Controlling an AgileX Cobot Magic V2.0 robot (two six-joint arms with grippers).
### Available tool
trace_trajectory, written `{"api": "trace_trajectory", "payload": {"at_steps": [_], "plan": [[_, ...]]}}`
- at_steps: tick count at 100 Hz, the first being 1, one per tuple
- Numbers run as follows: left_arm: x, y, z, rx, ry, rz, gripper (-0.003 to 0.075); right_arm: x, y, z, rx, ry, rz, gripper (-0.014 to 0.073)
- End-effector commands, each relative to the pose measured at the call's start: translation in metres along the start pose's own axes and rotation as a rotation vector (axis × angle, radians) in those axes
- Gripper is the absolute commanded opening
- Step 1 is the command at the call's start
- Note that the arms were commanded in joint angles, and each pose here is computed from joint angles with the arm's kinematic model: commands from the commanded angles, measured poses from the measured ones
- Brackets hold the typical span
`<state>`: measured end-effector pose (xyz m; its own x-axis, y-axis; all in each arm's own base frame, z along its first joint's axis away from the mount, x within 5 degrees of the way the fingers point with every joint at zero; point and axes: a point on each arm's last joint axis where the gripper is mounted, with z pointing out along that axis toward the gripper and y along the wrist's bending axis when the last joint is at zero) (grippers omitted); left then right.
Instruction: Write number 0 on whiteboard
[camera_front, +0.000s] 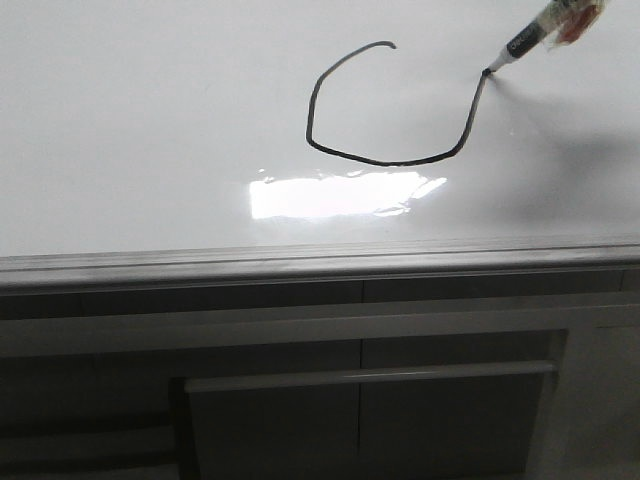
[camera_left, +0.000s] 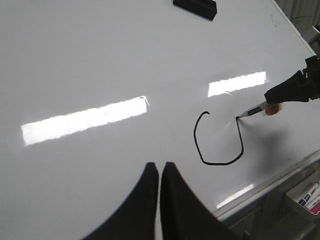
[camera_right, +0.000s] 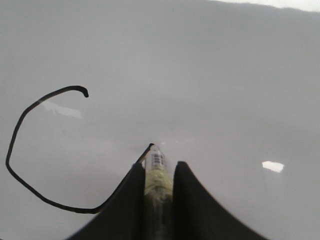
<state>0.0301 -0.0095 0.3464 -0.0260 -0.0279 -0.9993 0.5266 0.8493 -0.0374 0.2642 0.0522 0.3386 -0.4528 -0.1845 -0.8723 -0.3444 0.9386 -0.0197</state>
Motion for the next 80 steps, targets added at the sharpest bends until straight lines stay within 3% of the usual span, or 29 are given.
{"api": "trace_trajectory", "payload": {"at_steps": [1, 36, 80], "plan": [[-0.014, -0.002, -0.001, 0.020, -0.093, -0.008, -0.0020, -0.020, -0.009, 0.001, 0.097, -0.119, -0.092, -0.0046], [-0.014, -0.002, -0.001, 0.020, -0.093, -0.008, -0.0020, -0.041, 0.003, 0.022, 0.018, -0.095, -0.106, -0.0046], [-0.014, -0.002, -0.001, 0.020, -0.093, -0.008, -0.0020, -0.036, 0.041, 0.049, -0.096, -0.051, -0.153, -0.0046]]}}
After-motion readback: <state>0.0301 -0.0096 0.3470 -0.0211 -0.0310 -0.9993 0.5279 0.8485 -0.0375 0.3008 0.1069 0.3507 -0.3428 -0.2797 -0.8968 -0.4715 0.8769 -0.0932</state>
